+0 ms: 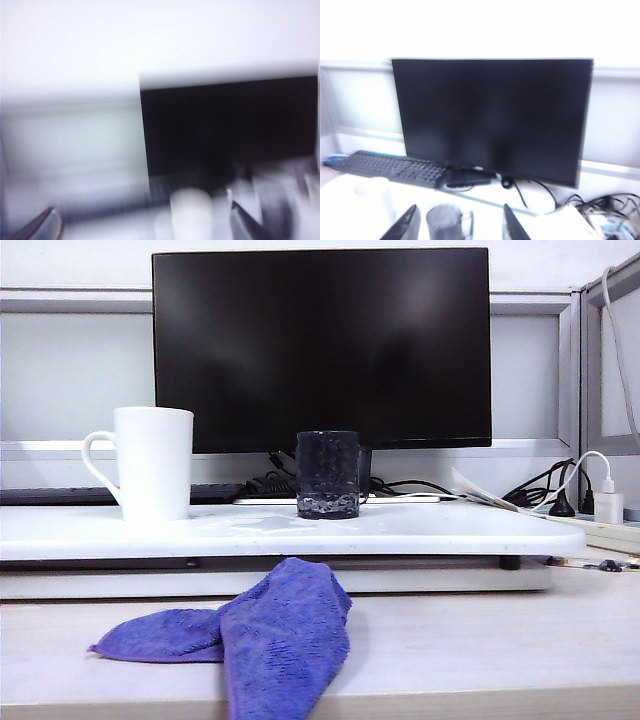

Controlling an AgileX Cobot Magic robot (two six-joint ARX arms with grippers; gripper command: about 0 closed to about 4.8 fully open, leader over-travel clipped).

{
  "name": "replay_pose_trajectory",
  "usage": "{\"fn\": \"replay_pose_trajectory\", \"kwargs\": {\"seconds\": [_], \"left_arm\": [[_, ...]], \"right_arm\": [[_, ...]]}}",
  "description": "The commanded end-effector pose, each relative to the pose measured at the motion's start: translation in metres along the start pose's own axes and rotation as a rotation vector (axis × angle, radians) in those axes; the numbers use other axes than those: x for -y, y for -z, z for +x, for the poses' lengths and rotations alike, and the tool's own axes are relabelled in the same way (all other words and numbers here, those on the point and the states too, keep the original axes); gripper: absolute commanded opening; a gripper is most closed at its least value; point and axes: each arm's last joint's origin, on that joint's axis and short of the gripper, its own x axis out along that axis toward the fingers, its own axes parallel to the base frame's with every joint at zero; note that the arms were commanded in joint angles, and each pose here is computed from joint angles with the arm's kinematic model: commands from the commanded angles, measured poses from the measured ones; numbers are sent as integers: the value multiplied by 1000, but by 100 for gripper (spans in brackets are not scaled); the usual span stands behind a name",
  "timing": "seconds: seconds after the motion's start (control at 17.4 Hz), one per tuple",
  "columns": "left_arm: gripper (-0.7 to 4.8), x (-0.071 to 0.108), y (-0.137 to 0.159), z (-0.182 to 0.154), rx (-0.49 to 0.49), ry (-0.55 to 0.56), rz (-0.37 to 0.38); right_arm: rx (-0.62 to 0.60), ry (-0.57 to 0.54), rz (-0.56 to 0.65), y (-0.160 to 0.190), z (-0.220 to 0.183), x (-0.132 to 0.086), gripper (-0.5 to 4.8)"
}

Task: Carefully pick up the black cup and pour some water from the black cup into the white cup.

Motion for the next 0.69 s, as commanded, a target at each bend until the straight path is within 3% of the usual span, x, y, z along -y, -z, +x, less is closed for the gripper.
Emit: {"fn": "replay_pose_trajectory", "kwargs": {"seconds": [0.06,0.12,0.23,0.35,0.52,0.69], "left_arm": [[479,4,15,0,-169,93,-112],[479,7,30,7,-233,105,-214],[479,13,63,23,-291,139,-349],[479,18,92,34,-321,167,-426],[479,22,130,42,-387,142,-454],[479,23,157,43,-452,63,-430]], "right_arm": [[-76,11,-5,28,-61,2,212],[-52,18,18,49,-75,3,212],[-58,-12,154,95,-69,3,212],[-100,-86,256,136,-50,1,211],[-85,-156,298,193,-22,0,209],[15,-131,291,237,-11,3,198]]}}
